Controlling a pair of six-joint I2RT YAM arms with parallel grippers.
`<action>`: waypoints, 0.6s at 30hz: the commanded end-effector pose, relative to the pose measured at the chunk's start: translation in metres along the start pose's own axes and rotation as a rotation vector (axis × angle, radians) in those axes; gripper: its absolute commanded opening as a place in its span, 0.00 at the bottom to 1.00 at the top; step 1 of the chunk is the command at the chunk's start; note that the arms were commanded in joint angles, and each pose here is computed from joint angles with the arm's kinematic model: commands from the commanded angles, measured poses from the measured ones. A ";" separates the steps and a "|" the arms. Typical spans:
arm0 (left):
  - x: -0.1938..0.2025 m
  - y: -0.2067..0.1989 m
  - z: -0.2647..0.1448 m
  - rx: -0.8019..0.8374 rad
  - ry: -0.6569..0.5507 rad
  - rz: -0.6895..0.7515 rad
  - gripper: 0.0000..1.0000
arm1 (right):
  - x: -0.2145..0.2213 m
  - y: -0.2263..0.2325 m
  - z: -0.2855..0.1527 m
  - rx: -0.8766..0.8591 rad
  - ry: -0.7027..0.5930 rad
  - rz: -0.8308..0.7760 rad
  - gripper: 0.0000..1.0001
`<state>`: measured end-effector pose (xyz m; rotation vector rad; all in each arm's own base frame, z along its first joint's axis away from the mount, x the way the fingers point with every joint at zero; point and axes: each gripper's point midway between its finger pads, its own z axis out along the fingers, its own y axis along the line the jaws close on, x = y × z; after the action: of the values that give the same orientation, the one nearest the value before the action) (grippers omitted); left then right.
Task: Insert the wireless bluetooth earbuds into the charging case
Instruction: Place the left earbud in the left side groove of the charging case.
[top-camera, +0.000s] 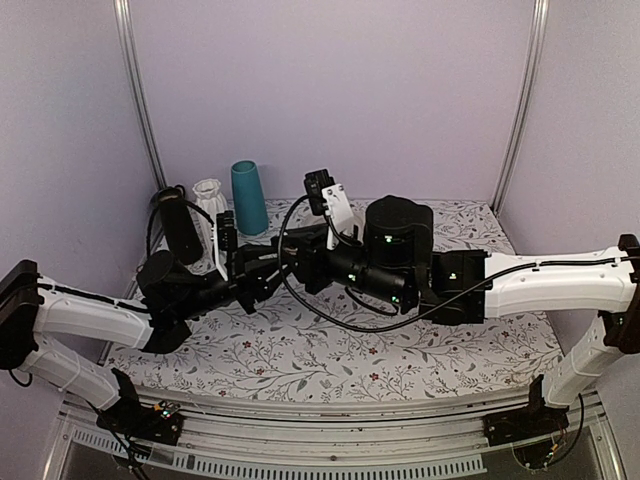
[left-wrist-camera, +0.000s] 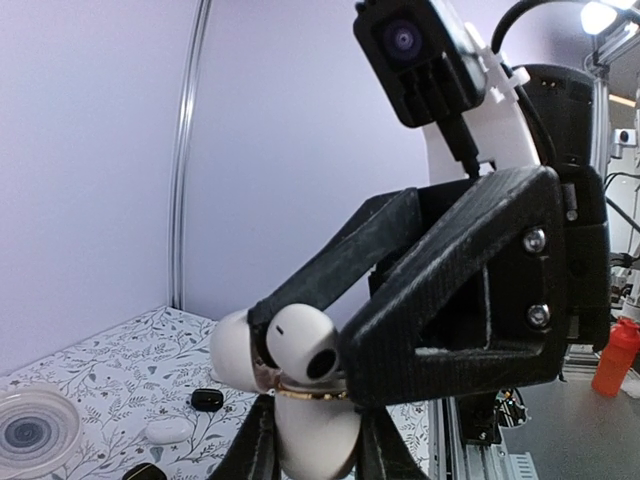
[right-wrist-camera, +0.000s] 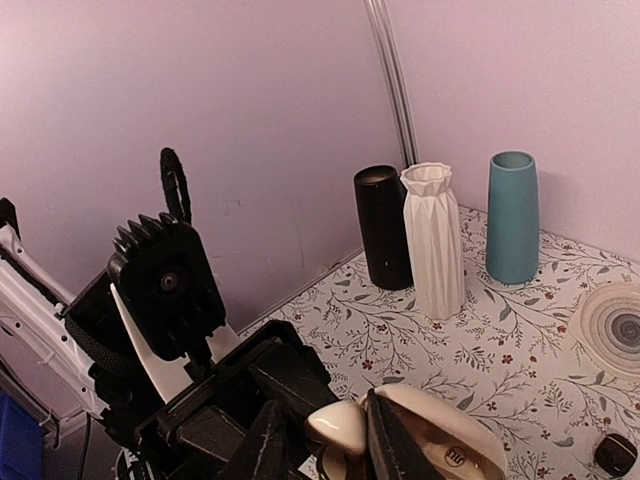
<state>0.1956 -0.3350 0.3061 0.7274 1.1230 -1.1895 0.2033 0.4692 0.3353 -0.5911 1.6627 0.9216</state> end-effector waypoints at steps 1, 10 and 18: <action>-0.101 -0.049 -0.008 0.163 -0.326 0.141 0.00 | 0.067 -0.033 0.002 0.106 0.215 -0.055 0.29; -0.097 -0.046 -0.008 0.147 -0.312 0.140 0.00 | 0.060 -0.030 0.001 0.102 0.215 -0.030 0.33; -0.095 -0.042 -0.008 0.122 -0.307 0.142 0.00 | 0.052 -0.032 -0.002 0.126 0.218 -0.009 0.36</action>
<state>0.1957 -0.3344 0.3071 0.7273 1.1192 -1.1769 0.1992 0.4695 0.3375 -0.5940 1.7026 0.9477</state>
